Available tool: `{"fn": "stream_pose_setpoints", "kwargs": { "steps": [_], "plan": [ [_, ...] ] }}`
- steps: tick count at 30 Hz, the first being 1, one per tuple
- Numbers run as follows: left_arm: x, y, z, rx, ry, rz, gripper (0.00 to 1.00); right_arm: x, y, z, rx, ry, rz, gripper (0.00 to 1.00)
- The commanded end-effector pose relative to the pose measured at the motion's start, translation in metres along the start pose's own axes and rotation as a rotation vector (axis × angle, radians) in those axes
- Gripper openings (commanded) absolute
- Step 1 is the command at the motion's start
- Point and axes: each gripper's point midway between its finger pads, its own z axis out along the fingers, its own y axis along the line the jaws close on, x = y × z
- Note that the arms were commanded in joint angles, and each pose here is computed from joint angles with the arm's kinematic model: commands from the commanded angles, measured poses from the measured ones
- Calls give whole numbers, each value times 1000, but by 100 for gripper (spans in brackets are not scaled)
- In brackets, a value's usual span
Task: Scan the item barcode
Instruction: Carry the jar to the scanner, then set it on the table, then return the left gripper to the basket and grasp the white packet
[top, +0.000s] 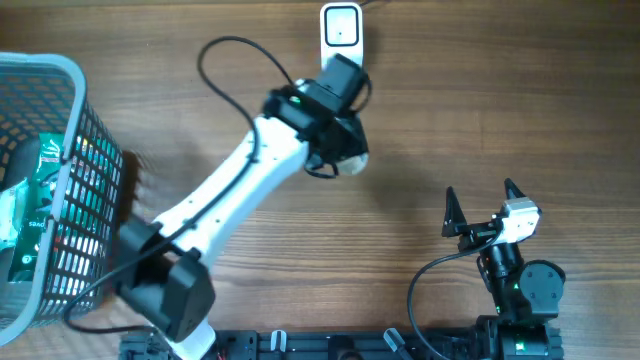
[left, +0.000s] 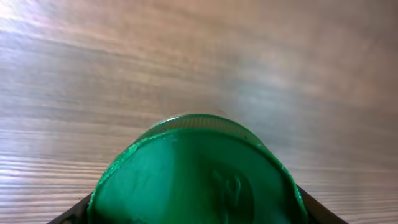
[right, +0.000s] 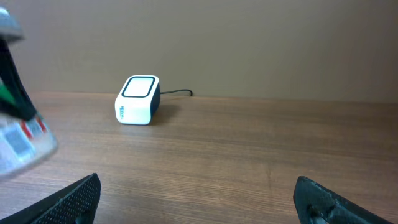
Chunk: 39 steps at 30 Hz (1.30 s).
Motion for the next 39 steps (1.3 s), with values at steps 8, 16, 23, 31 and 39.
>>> {"fn": "stream_pose_setpoints", "kwargs": {
  "steps": [8, 16, 23, 31, 39],
  "plan": [
    [50, 12, 78, -240, 41, 263, 61, 0, -1, 0, 6, -2, -13, 100],
    [77, 3, 88, -262, 25, 464, 80, 0, -1, 0, 6, -2, -12, 100],
    [48, -33, 0, -156, -127, 450, 100, 0, -1, 0, 6, -2, -12, 100],
    [-96, 111, -279, -188, -883, -128, 100, 0, -1, 0, 6, -2, -13, 100],
    [-7, 405, -335, -395, -850, -1415, 100, 0, -1, 0, 6, -2, -12, 100]
  ]
}}
